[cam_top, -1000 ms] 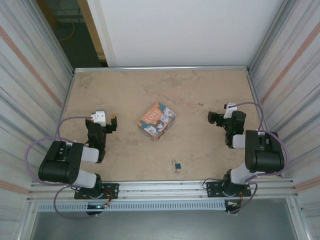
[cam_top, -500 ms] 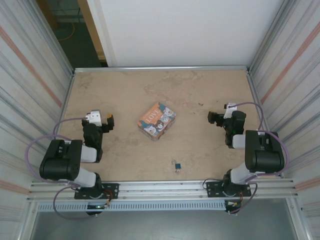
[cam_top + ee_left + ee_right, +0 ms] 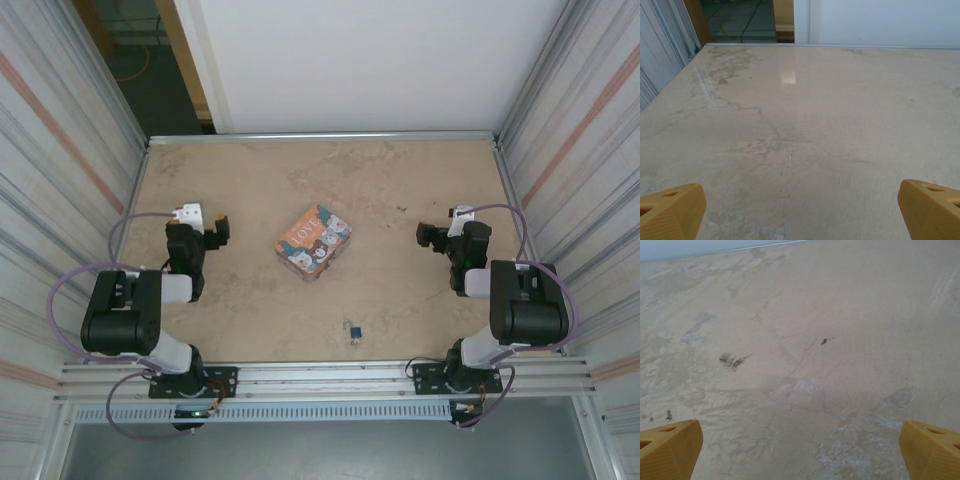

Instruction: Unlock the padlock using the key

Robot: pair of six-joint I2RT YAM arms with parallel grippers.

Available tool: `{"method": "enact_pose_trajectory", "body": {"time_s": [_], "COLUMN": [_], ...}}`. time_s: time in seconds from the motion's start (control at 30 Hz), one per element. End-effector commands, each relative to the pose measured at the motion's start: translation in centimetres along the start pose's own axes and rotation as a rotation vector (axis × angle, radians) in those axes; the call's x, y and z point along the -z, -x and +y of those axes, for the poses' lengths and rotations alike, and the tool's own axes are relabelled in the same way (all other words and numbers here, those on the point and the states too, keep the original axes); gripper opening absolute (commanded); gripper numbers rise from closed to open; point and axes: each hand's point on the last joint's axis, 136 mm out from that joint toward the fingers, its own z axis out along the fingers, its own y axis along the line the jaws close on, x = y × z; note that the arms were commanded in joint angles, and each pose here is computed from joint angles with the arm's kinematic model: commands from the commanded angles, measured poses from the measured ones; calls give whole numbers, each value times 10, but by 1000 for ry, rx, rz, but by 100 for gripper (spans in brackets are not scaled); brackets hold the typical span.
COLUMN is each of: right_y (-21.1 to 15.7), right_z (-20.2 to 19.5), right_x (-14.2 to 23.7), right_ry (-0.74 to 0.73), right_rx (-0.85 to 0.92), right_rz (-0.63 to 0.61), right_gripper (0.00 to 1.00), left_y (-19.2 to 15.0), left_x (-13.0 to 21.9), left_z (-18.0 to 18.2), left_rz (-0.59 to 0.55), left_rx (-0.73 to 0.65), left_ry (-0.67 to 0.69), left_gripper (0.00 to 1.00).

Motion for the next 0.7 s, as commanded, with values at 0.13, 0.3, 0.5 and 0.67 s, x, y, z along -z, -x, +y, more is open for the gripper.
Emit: {"method": "enact_pose_trajectory", "body": {"time_s": [0.13, 0.3, 0.5, 0.67], "right_y": [7, 8, 7, 7], "right_z": [-4, -4, -4, -4], "right_x": [-4, -4, -4, -4], "right_ry": [-49, -48, -49, -50], "right_rx": [-3, -1, -2, -2], "right_rz": [-10, -13, -11, -8], "right_gripper": [99, 99, 99, 99], "left_y": [-11, -10, -10, -10], "left_x": [0, -2, -2, -2], "left_z": [-5, -10, -10, -10], "left_rz": [52, 58, 58, 58], "left_rx": [-28, -55, -55, -55], "left_ry": [-17, -21, -21, -21], "left_gripper": [99, 99, 99, 99]}}
